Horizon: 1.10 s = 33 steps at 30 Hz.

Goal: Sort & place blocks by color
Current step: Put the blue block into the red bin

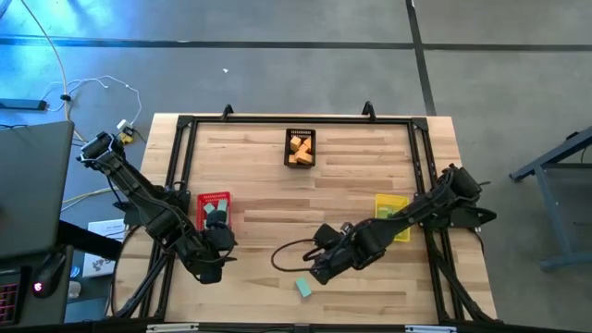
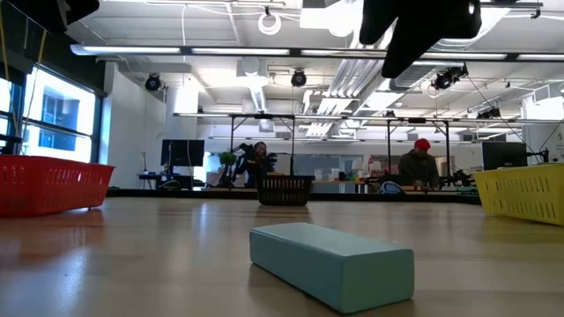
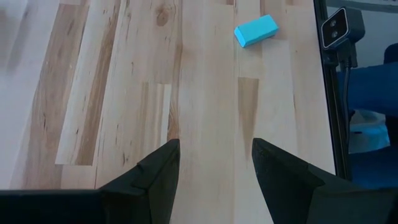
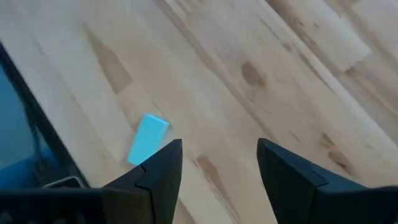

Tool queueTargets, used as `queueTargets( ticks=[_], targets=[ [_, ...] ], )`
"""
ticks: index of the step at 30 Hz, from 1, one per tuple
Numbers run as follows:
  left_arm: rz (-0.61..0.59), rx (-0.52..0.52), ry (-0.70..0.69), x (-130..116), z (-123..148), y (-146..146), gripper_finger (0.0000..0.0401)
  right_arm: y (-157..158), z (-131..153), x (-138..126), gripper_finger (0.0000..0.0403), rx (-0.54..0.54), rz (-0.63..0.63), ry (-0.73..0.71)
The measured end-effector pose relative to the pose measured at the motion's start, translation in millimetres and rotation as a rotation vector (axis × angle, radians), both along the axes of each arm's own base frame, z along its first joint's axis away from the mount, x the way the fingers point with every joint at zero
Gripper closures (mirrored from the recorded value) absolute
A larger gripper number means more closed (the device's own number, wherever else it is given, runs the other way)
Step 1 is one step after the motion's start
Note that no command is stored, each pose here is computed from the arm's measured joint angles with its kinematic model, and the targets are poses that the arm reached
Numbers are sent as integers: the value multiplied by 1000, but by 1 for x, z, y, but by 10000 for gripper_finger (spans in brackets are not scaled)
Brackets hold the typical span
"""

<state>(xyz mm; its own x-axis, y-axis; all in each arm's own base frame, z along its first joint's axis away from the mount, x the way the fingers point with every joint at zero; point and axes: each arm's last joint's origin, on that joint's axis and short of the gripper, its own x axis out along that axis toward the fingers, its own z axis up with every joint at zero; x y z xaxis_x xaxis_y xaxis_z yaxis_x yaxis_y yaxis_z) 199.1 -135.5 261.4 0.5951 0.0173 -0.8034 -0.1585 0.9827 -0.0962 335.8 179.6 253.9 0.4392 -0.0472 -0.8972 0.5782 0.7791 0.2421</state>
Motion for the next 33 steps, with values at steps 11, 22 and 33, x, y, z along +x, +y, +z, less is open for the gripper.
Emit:
queueTargets(
  ticks=[11, 22, 33],
  targets=[
    [1, 1, -2, 0, 0, 0, 213, 9, 8, 23, 210, 155, -90, -236],
    [0, -1, 0, 0, 0, 0, 213, 22, 23, 35, 210, 262, 25, -413],
    [-1, -1, 0, 0, 0, 0, 213, 24, 27, 38, 210, 322, 55, -444]
  ],
)
